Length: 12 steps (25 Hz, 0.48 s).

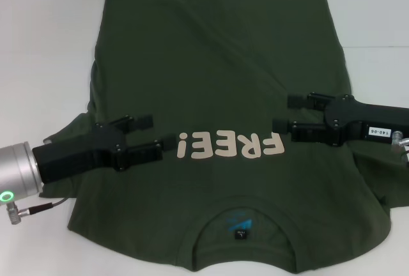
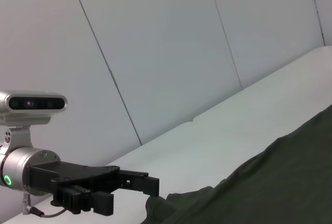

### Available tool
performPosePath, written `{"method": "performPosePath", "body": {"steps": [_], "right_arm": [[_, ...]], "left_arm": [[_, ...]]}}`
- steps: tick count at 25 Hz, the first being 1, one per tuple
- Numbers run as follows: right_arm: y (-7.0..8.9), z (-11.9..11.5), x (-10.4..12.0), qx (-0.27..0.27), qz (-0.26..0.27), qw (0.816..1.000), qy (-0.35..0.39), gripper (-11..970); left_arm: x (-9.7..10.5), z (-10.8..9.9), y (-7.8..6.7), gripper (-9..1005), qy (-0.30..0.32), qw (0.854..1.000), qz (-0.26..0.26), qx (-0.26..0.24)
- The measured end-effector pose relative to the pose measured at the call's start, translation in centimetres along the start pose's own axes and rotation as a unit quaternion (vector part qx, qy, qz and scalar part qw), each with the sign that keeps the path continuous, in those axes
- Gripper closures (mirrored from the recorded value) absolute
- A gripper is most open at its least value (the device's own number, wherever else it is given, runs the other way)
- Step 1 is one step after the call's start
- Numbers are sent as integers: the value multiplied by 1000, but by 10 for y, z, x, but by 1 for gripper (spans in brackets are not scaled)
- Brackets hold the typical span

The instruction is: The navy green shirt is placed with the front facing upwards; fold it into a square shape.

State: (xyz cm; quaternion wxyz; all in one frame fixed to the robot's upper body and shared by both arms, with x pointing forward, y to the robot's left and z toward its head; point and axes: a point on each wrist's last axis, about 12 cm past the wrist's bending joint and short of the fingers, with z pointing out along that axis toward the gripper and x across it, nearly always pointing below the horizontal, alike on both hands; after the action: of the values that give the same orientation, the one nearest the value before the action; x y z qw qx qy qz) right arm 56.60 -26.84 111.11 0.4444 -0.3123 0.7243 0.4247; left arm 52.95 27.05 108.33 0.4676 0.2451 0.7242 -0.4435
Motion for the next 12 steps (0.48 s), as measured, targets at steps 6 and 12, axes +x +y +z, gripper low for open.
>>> {"method": "performPosePath", "body": {"steps": [6, 12], "right_arm": [[0, 0, -1, -2, 1, 1000, -1, 44], [0, 1, -1, -3, 1, 1000, -2, 44]], "left_arm": [[0, -1, 1, 92, -4, 1000, -3, -4], [0, 0, 0, 92, -3, 1000, -4, -1]]}}
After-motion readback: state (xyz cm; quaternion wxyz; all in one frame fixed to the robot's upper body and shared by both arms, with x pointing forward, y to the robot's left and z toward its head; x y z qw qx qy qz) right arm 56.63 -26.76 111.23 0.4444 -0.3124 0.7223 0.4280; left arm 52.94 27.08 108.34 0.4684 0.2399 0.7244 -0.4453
